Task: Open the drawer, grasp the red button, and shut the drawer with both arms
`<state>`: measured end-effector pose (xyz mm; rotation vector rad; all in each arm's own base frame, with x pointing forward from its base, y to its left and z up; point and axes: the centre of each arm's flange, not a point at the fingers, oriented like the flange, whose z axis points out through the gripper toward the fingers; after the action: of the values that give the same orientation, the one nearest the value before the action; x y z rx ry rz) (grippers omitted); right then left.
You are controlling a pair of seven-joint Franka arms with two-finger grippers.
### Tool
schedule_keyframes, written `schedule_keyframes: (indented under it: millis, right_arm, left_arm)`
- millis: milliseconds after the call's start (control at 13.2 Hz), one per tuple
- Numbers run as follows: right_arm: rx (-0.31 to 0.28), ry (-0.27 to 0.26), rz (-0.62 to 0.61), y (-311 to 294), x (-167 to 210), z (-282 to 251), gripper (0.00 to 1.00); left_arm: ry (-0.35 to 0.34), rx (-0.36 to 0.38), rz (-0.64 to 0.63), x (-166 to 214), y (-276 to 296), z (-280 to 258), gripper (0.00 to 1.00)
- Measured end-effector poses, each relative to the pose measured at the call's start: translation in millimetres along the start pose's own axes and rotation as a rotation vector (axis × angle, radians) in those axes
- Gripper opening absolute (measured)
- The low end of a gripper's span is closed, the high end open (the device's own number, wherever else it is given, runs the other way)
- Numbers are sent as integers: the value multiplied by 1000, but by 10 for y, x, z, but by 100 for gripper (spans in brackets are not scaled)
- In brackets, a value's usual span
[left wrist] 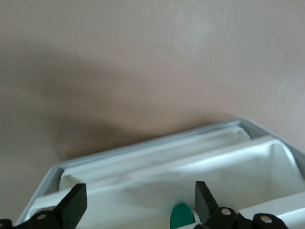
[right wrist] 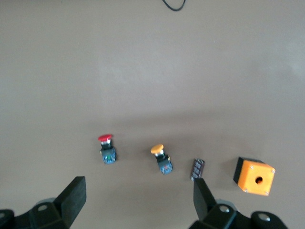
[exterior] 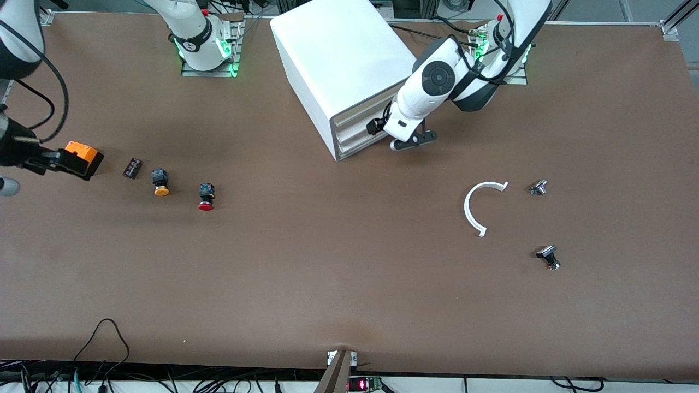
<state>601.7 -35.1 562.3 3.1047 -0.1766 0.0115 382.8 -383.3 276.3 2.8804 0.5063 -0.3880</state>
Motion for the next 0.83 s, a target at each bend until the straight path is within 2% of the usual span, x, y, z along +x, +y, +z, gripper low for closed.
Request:
schedule_keyframes:
  millis: [151,454,605,832]
  right_arm:
    - [-1,-40,-4,42,-119,-84,100]
    - [1,-61,-57,91,-222,-184,100]
    - [1,-97,-58,111,-312,-222,100]
    - [3,-92,-29,283,-401,-355,100]
  left_arm:
    - [-2,1,6,-36,12,4,100]
    - [26,-17,-9,103,-34,-145,100]
    - [64,-37,20,339,-143,-347,100]
    - [116,-40,49,806,-422,-762,100]
